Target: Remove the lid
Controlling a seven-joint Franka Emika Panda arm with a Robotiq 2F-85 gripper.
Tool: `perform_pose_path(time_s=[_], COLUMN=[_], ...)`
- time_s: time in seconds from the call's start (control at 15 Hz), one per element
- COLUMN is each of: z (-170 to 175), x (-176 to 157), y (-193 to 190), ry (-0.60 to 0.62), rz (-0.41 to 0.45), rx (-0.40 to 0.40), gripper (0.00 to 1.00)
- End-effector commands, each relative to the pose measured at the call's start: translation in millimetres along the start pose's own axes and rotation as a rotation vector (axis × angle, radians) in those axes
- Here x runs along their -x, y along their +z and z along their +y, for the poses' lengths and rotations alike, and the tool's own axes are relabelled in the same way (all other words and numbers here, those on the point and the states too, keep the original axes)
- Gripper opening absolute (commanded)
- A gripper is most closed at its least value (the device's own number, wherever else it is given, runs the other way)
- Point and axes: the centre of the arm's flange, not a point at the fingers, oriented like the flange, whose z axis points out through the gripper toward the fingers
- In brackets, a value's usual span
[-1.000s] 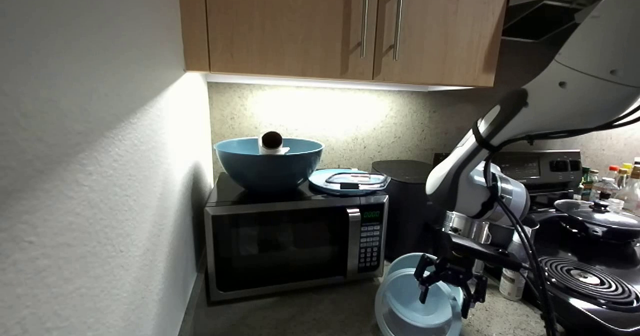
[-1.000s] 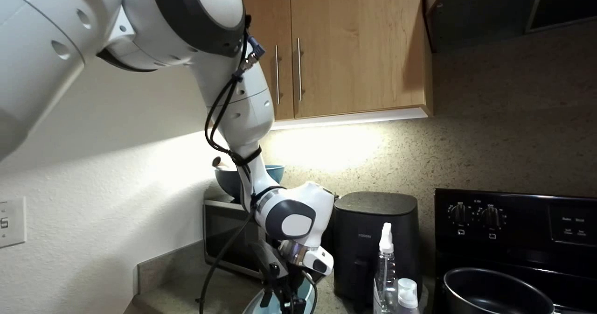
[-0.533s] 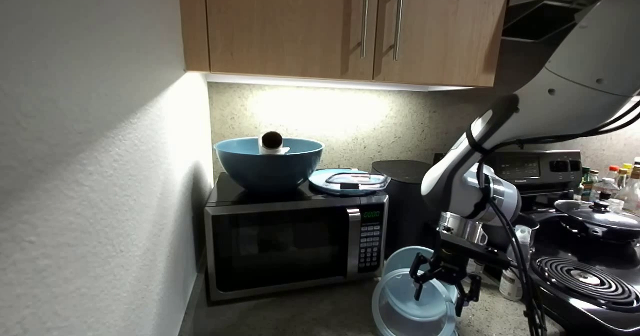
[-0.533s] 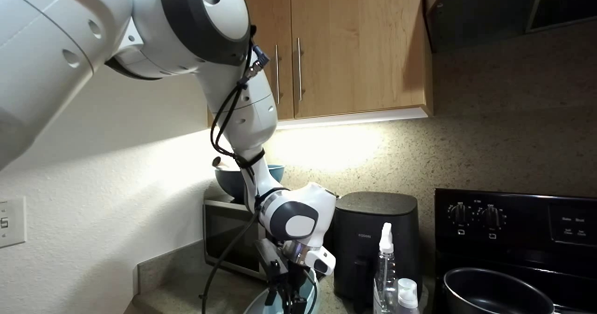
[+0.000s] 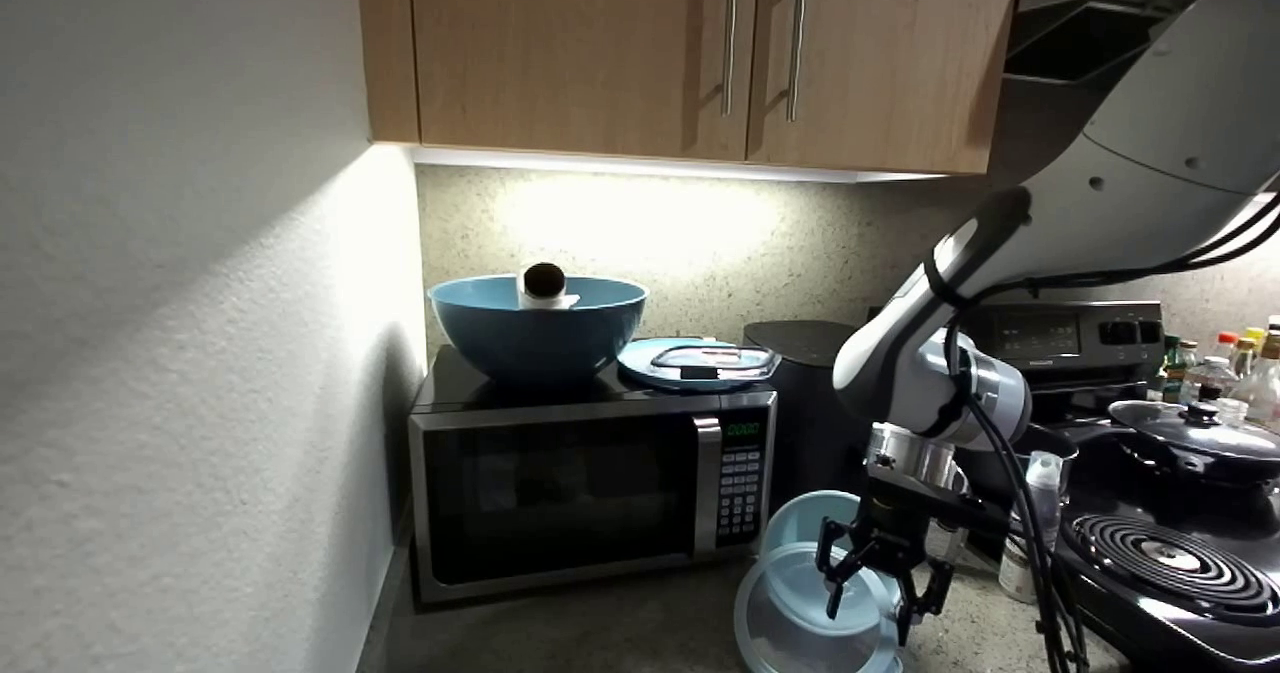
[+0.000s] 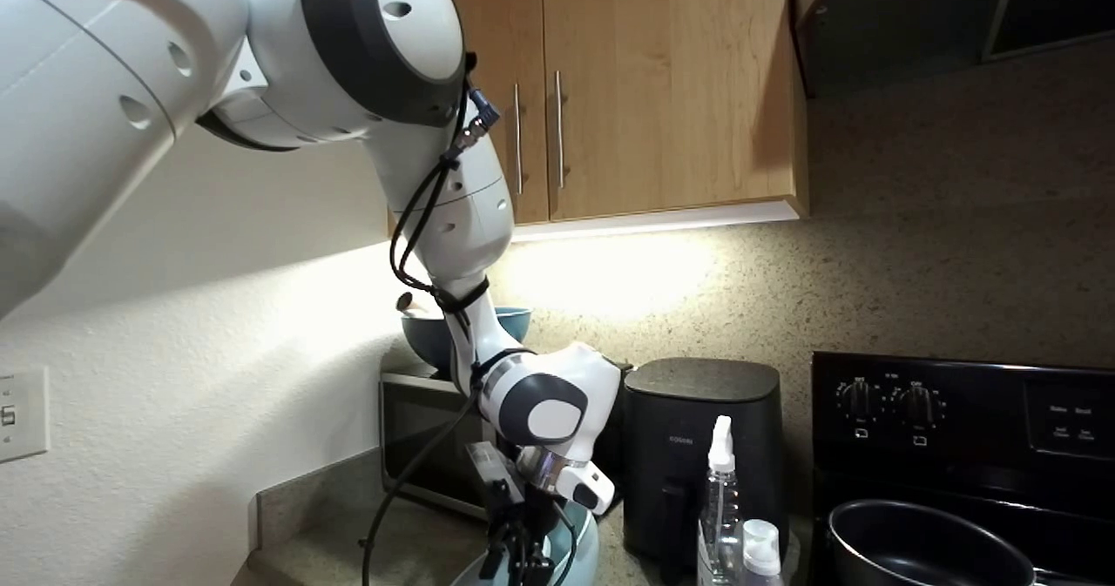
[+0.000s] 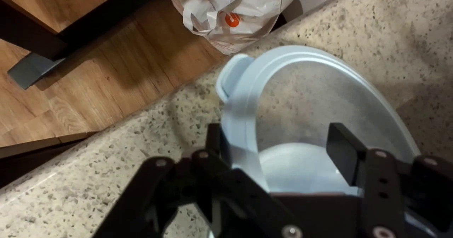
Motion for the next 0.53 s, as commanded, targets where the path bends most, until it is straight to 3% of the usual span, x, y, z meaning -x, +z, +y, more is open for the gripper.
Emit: perform_pose_path(time_s=[0.0,0.47], z=[-9,-15], x=[6,16], y=[2,-16], ry=[0.027,0.008], rz=[-0.025,-0.002], rx=[0.009,-0.013], gripper=[0.47,0.11])
